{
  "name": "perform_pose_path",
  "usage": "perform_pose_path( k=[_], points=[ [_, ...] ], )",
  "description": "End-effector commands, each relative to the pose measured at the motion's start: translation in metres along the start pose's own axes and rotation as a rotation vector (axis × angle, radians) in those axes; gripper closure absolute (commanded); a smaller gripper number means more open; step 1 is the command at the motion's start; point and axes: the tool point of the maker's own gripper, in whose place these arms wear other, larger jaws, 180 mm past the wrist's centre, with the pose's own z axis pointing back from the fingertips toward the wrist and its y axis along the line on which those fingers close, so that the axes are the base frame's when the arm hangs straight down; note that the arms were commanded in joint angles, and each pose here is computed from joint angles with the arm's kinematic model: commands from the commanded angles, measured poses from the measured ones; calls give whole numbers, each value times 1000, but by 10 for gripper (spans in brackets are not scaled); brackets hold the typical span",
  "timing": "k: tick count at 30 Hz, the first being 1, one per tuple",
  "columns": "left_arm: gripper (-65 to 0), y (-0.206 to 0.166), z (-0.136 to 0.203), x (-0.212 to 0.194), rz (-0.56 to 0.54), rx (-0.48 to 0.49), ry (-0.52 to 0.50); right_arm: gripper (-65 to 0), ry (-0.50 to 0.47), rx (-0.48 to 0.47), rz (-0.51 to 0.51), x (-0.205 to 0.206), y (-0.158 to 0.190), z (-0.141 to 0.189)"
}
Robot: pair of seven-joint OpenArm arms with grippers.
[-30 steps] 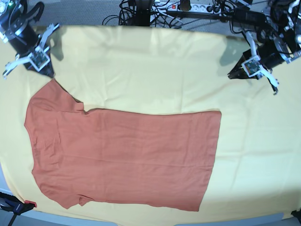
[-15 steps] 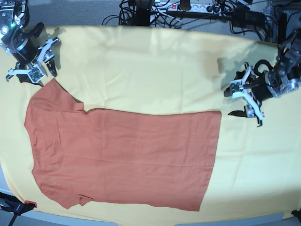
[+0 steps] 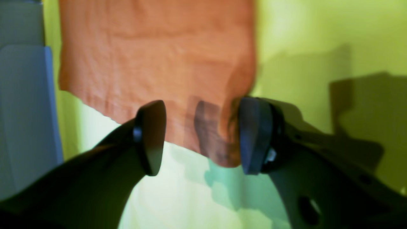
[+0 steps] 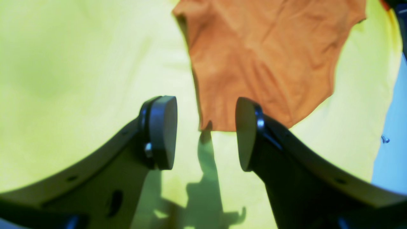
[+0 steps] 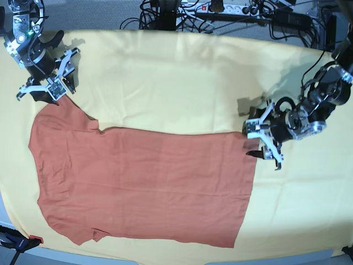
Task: Fold the T-shirt properly
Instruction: 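Lower both grippers toward the shirt's shoulder corners, then grasp the shoulder corners with both grippers and pull them apart to flatten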
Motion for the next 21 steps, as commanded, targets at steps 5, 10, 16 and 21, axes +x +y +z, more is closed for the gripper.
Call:
perform_pose_path(
  k=[5, 10, 16, 21],
  points=[
    [-161, 16, -11, 3, -8, 18, 11, -317, -50, -3, 25, 12, -5, 2],
    [-23, 20, -11, 2, -5, 25, 22, -317, -59, 9, 22, 10, -6, -2],
    [-23, 20, -10, 0, -5, 25, 34, -317, 20, 50, -2, -21, -17, -32],
    [-23, 20, -9, -4, -6, 26, 48, -317, 121, 66, 54, -48, -17, -58]
  ],
)
